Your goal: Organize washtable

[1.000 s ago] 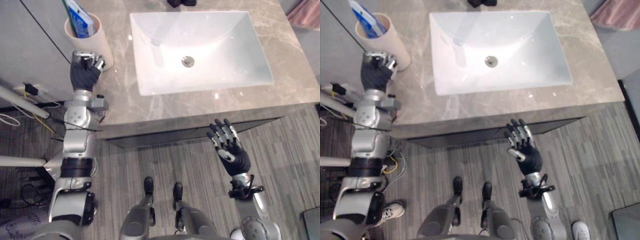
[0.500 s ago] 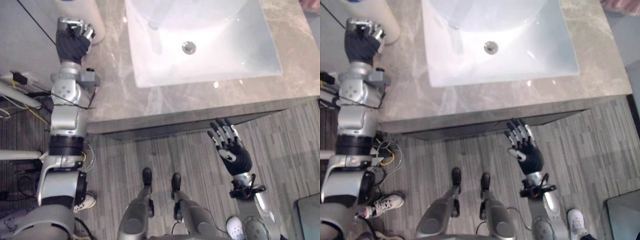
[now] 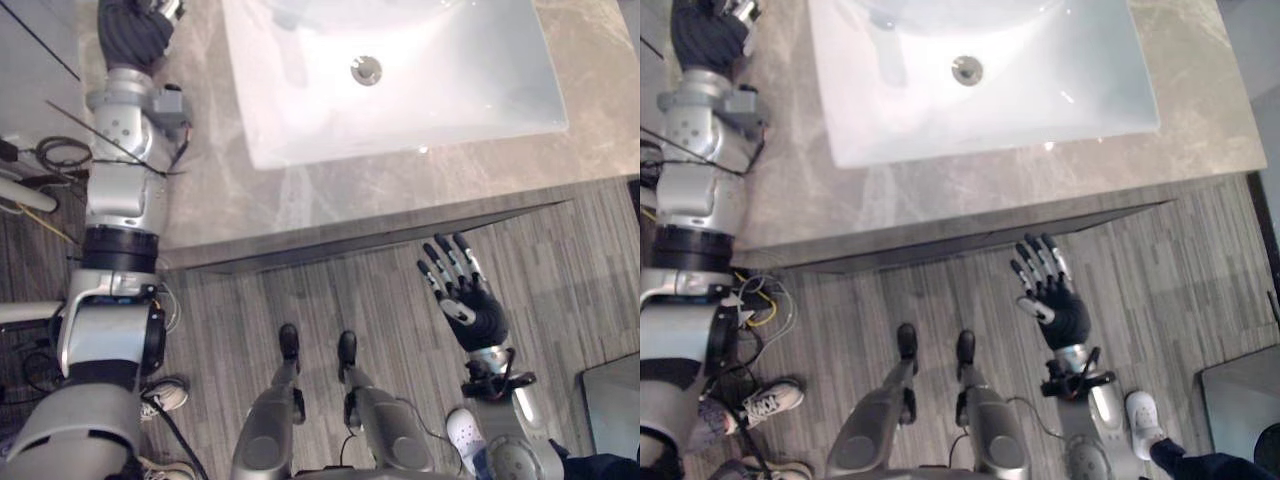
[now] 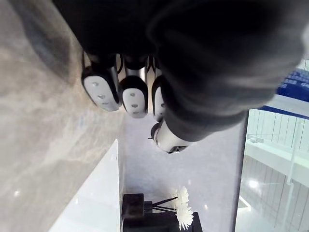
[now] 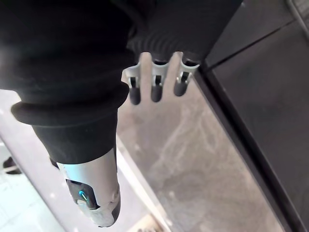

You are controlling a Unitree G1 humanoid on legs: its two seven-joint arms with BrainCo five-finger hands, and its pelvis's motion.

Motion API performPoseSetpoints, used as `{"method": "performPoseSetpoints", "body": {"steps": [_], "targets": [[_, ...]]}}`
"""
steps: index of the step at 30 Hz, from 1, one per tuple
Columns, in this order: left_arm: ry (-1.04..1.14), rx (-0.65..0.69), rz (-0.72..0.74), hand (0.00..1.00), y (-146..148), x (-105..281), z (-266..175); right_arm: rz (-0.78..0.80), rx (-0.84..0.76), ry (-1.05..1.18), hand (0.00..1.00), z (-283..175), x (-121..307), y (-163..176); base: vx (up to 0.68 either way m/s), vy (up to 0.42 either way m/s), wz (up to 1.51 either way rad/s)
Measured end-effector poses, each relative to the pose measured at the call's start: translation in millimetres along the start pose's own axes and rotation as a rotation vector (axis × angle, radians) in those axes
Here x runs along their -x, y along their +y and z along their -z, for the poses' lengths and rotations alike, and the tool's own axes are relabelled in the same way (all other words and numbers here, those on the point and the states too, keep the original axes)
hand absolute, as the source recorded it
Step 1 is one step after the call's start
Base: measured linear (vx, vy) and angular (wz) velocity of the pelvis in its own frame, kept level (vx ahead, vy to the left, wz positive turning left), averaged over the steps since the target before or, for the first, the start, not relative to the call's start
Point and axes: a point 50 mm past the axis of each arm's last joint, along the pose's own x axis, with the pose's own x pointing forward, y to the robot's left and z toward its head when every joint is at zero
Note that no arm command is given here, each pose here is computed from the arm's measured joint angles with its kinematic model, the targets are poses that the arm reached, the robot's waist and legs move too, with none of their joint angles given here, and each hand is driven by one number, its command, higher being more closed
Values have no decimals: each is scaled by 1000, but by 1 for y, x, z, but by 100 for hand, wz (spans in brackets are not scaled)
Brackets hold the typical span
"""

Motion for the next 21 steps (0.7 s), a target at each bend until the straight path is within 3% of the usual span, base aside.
{"method": "performPoseSetpoints", "body": {"steps": [10, 14, 21], "targets": [[32, -10, 11, 100, 4, 16, 12, -5, -5, 5, 0, 1, 0, 1, 18, 2, 0], [47, 7, 64, 100, 4, 49, 24, -6, -3, 6, 0, 1, 0, 1, 20, 11, 6], [249, 176, 39, 100, 4, 143, 69, -6, 6, 3, 0, 0, -2, -1, 20, 13, 17]]}}
